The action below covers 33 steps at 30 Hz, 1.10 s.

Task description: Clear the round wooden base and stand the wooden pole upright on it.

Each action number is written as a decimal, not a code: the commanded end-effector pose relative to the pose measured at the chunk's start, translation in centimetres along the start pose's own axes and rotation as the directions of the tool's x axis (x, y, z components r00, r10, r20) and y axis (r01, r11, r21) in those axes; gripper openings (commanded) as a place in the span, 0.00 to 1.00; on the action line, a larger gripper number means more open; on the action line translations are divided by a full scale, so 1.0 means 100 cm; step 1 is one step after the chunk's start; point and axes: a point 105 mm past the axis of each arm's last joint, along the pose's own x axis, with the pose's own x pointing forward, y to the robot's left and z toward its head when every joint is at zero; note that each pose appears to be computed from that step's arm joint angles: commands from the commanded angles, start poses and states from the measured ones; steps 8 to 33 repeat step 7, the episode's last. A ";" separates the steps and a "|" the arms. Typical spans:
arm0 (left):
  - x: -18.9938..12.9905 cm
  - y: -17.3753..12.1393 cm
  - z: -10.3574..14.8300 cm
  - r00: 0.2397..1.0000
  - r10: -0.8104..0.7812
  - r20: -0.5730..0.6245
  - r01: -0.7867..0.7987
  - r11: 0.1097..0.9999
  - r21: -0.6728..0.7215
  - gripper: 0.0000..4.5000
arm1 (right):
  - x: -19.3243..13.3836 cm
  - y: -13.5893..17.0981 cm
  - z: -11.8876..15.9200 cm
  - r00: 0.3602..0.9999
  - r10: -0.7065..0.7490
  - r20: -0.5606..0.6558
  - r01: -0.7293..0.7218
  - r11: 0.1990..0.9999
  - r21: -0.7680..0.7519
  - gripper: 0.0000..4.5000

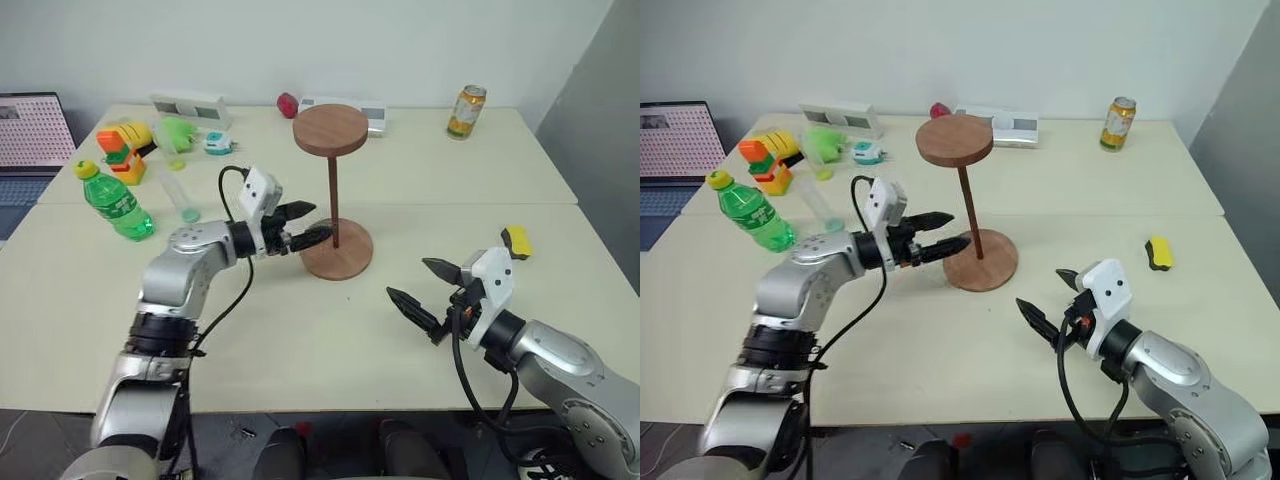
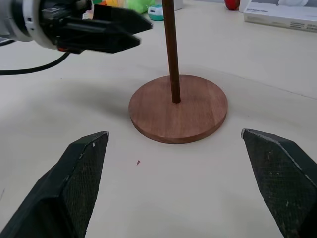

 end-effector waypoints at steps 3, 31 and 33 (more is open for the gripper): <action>-0.056 0.016 0.002 0.974 0.020 -0.225 0.011 0.991 0.132 1.00 | -0.007 -0.022 0.010 0.999 0.048 -0.020 -0.049 0.997 -0.062 1.00; -0.081 0.032 0.006 0.959 0.072 -0.276 -0.016 0.980 0.199 1.00 | -0.011 -0.045 0.013 0.997 0.050 -0.057 -0.055 0.994 -0.092 1.00; -0.081 0.032 0.006 0.959 0.072 -0.276 -0.016 0.980 0.199 1.00 | -0.011 -0.045 0.013 0.997 0.050 -0.057 -0.055 0.994 -0.092 1.00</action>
